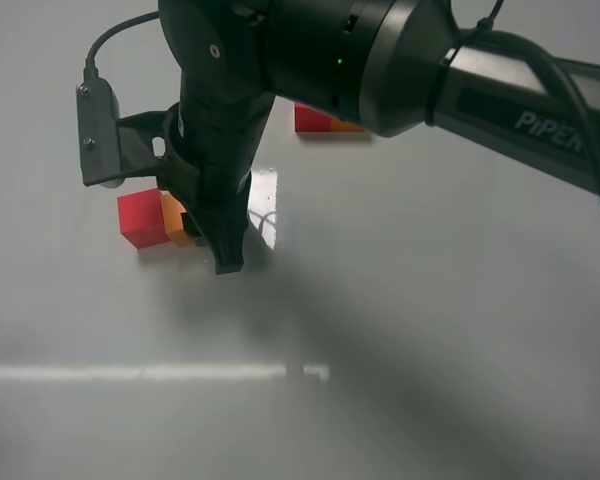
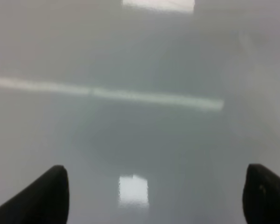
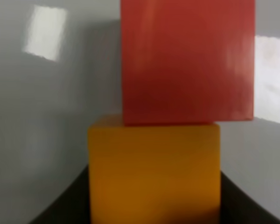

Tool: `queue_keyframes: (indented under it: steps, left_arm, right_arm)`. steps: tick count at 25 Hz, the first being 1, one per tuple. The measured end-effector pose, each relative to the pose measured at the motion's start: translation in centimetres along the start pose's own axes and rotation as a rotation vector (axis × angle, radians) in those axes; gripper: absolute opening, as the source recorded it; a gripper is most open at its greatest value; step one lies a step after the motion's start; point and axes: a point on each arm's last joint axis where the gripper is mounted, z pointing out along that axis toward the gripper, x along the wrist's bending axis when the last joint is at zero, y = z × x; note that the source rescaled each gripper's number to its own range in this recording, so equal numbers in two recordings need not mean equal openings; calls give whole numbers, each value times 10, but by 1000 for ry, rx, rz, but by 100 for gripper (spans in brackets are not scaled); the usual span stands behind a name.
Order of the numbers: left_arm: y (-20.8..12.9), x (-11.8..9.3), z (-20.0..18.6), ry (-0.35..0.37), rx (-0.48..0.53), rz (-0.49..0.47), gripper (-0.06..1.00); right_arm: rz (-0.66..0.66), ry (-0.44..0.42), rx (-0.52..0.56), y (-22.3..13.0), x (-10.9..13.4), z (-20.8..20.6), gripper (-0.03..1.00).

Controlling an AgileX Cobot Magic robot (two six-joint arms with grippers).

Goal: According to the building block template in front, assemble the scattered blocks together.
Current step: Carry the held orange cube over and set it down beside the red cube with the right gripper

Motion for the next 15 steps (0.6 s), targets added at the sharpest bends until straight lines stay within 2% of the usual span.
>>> queue_keyframes:
  steps: [9, 15]
  left_arm:
    - [0, 0, 0, 0, 0, 0, 4]
    - [0, 0, 0, 0, 0, 0, 4]
  right_arm:
    - [-14, -52, -8, 1, -5, 0, 0]
    - [-15, -56, -11, 2, -5, 1, 0]
